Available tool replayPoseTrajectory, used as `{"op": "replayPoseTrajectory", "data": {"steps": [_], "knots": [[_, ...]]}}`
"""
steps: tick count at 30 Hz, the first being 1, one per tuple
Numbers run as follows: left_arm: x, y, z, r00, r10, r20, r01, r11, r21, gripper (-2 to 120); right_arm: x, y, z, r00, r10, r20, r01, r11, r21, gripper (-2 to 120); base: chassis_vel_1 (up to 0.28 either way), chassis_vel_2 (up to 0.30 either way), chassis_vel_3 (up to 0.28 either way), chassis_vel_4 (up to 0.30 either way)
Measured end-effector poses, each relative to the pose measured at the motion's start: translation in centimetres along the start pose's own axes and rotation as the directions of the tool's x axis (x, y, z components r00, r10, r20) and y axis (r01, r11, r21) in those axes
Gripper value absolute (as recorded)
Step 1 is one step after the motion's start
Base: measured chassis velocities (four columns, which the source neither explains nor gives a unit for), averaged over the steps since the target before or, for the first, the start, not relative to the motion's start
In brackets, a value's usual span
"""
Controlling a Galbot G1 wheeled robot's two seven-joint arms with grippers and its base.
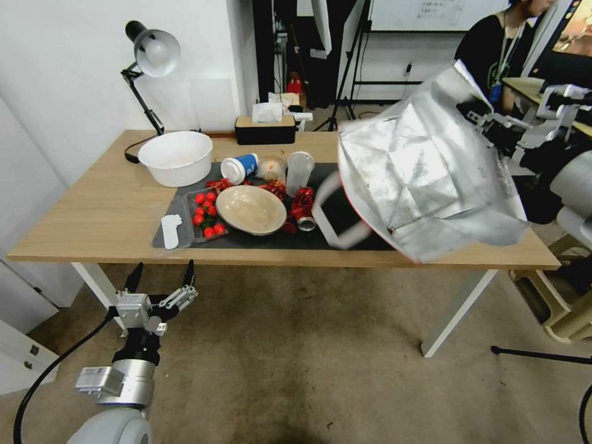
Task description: Pick up the food delivery bag from the floor and place it on the table.
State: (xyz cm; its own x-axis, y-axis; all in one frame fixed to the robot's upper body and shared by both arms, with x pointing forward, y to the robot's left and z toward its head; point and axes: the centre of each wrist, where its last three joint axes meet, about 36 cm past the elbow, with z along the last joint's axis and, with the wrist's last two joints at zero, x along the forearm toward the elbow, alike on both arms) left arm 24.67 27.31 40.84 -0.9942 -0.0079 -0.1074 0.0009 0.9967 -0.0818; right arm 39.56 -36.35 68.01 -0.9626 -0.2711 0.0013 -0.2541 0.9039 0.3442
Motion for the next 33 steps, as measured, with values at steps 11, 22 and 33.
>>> {"op": "replayPoseTrajectory", "data": {"steps": [11,22,33], "knots": [[0.1,0.0,0.6,1.000,0.001,-0.002,-0.001,1.000,-0.003,100,-1.4,-2.4,2.0,0.997,0.082,0.011,-0.081,0.996,-0.043,0,0.000,0.000,0.000,0.000],[0.0,-0.1,1.0,1.000,0.001,-0.005,-0.001,1.000,-0.003,100,-1.9,-3.6,2.5,0.994,0.105,0.017,-0.104,0.993,-0.060,0,0.000,0.000,0.000,0.000],[0.0,-0.2,1.2,1.000,0.004,-0.006,-0.004,1.000,-0.003,100,-2.2,-4.5,2.7,0.992,0.126,0.028,-0.125,0.991,-0.057,0,0.000,0.000,0.000,0.000]]}}
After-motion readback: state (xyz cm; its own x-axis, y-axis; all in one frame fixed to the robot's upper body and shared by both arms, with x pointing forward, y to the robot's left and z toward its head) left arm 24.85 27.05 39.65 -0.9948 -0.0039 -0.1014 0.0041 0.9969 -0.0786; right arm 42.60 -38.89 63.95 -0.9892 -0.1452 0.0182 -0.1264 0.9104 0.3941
